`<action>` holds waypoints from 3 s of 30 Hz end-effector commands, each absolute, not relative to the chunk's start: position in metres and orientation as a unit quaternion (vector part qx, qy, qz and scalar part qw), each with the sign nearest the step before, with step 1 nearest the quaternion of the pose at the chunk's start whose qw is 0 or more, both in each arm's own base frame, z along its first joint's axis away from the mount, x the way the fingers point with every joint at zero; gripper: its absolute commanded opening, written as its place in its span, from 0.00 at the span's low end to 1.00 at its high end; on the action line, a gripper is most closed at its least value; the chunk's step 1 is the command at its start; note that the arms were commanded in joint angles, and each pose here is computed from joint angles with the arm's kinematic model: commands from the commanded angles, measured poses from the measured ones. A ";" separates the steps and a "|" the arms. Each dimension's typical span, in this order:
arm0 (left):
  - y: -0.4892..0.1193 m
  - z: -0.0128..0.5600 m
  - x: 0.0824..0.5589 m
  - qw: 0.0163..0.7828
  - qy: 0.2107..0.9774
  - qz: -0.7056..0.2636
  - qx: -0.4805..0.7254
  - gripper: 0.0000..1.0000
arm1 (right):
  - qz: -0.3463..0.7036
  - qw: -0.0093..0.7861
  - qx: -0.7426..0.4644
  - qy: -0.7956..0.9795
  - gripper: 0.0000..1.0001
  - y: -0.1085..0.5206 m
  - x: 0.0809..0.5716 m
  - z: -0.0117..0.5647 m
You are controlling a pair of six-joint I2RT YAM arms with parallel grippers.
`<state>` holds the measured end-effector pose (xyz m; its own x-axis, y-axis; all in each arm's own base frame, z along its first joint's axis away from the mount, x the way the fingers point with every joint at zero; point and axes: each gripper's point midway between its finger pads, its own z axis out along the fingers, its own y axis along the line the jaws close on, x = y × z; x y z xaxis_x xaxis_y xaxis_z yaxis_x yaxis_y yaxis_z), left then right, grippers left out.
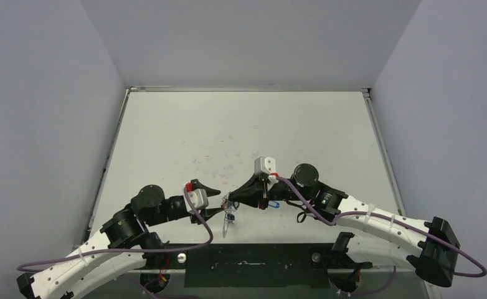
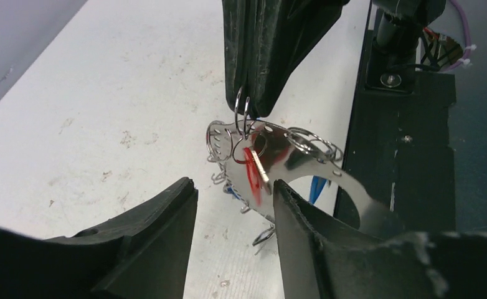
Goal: Put the keys on the keyring
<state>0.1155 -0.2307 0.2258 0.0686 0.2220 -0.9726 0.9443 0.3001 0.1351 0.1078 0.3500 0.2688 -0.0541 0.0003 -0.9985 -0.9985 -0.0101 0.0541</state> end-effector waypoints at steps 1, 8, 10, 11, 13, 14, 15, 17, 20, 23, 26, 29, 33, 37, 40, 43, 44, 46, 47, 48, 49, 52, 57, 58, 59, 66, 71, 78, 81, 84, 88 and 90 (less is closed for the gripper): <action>-0.226 0.264 0.116 0.594 0.570 -0.353 0.445 0.47 | 0.530 0.529 -0.478 0.459 0.00 0.349 0.105 0.306; -0.215 0.294 0.114 0.636 0.549 -0.379 0.387 0.47 | 0.526 0.528 -0.481 0.462 0.00 0.348 0.106 0.303; -0.214 0.303 0.112 0.643 0.540 -0.392 0.375 0.47 | 0.526 0.526 -0.482 0.463 0.00 0.348 0.106 0.302; -0.214 0.306 0.111 0.645 0.538 -0.398 0.369 0.47 | 0.526 0.525 -0.481 0.464 0.00 0.349 0.106 0.301; -0.216 0.309 0.111 0.645 0.536 -0.404 0.366 0.47 | 0.527 0.526 -0.480 0.463 0.00 0.349 0.106 0.302; -0.218 0.309 0.110 0.638 0.540 -0.414 0.360 0.47 | 0.528 0.526 -0.480 0.464 0.00 0.349 0.106 0.302; -0.220 0.309 0.110 0.634 0.543 -0.418 0.358 0.47 | 0.528 0.525 -0.479 0.464 0.00 0.349 0.105 0.302; -0.226 0.308 0.110 0.625 0.546 -0.426 0.360 0.45 | 0.529 0.525 -0.480 0.464 0.00 0.349 0.105 0.302; -0.235 0.307 0.110 0.610 0.548 -0.437 0.369 0.39 | 0.529 0.524 -0.479 0.465 0.00 0.349 0.105 0.300; -0.242 0.305 0.110 0.597 0.553 -0.442 0.377 0.35 | 0.528 0.523 -0.480 0.467 0.00 0.348 0.105 0.298; -0.247 0.298 0.109 0.585 0.558 -0.445 0.384 0.30 | 0.527 0.523 -0.479 0.469 0.00 0.348 0.106 0.298; -0.249 0.293 0.109 0.579 0.562 -0.445 0.389 0.18 | 0.526 0.523 -0.479 0.470 0.00 0.348 0.106 0.297; -0.248 0.287 0.110 0.576 0.567 -0.439 0.392 0.00 | 0.525 0.523 -0.479 0.470 0.00 0.348 0.106 0.297; -0.245 0.284 0.112 0.576 0.574 -0.429 0.393 0.00 | 0.524 0.524 -0.478 0.470 0.00 0.347 0.107 0.297; -0.242 0.282 0.114 0.577 0.582 -0.420 0.390 0.07 | 0.524 0.526 -0.478 0.469 0.00 0.347 0.107 0.298; -0.239 0.280 0.117 0.578 0.591 -0.410 0.386 0.29 | 0.526 0.527 -0.477 0.468 0.00 0.347 0.106 0.300; -0.238 0.280 0.117 0.578 0.592 -0.409 0.385 0.32 | 0.526 0.527 -0.477 0.467 0.00 0.347 0.106 0.300; -0.238 0.278 0.118 0.579 0.593 -0.408 0.384 0.36 | 0.527 0.526 -0.477 0.467 0.00 0.347 0.106 0.300; -0.238 0.277 0.118 0.579 0.593 -0.408 0.384 0.37 | 0.528 0.526 -0.476 0.467 0.00 0.347 0.106 0.300; -0.238 0.276 0.118 0.578 0.594 -0.408 0.384 0.37 | 0.527 0.526 -0.476 0.467 0.00 0.347 0.106 0.300; -0.238 0.275 0.118 0.577 0.595 -0.408 0.384 0.38 | 0.527 0.526 -0.476 0.468 0.00 0.347 0.106 0.300; -0.240 0.277 0.117 0.578 0.589 -0.413 0.385 0.33 | 0.528 0.525 -0.477 0.468 0.00 0.348 0.106 0.299; -0.246 0.281 0.116 0.579 0.577 -0.424 0.389 0.16 | 0.527 0.521 -0.478 0.471 0.00 0.348 0.106 0.295; -0.246 0.281 0.115 0.578 0.577 -0.425 0.390 0.13 | 0.527 0.521 -0.478 0.471 0.00 0.348 0.106 0.295; -0.247 0.282 0.115 0.578 0.575 -0.427 0.391 0.11 | 0.527 0.521 -0.478 0.472 0.00 0.348 0.106 0.295; -0.246 0.280 0.114 0.576 0.577 -0.427 0.391 0.00 | 0.520 0.518 -0.480 0.481 0.00 0.348 0.108 0.290; -0.241 0.280 0.115 0.574 0.588 -0.412 0.394 0.00 | 0.505 0.513 -0.491 0.491 0.28 0.347 0.110 0.284; -0.239 0.271 0.115 0.543 0.610 -0.377 0.437 0.00 | 0.464 0.523 -0.515 0.495 0.55 0.342 0.117 0.287; -0.242 0.266 0.113 0.519 0.616 -0.367 0.464 0.00 | 0.451 0.518 -0.528 0.500 0.58 0.342 0.119 0.285; -0.246 0.261 0.113 0.494 0.623 -0.360 0.488 0.00 | 0.447 0.507 -0.538 0.504 0.57 0.344 0.119 0.279; -0.254 0.254 0.113 0.468 0.630 -0.359 0.506 0.00 | 0.445 0.494 -0.548 0.508 0.53 0.348 0.120 0.272; -0.258 0.254 0.114 0.466 0.626 -0.363 0.510 0.00 | 0.441 0.486 -0.555 0.512 0.49 0.349 0.120 0.266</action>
<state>0.1172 -0.2499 0.2314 -0.1082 0.3281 -0.9384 0.9602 0.2791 -0.0132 0.1203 0.3432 0.2587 0.0481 -0.1336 -0.9899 -0.9984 0.0231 -0.0516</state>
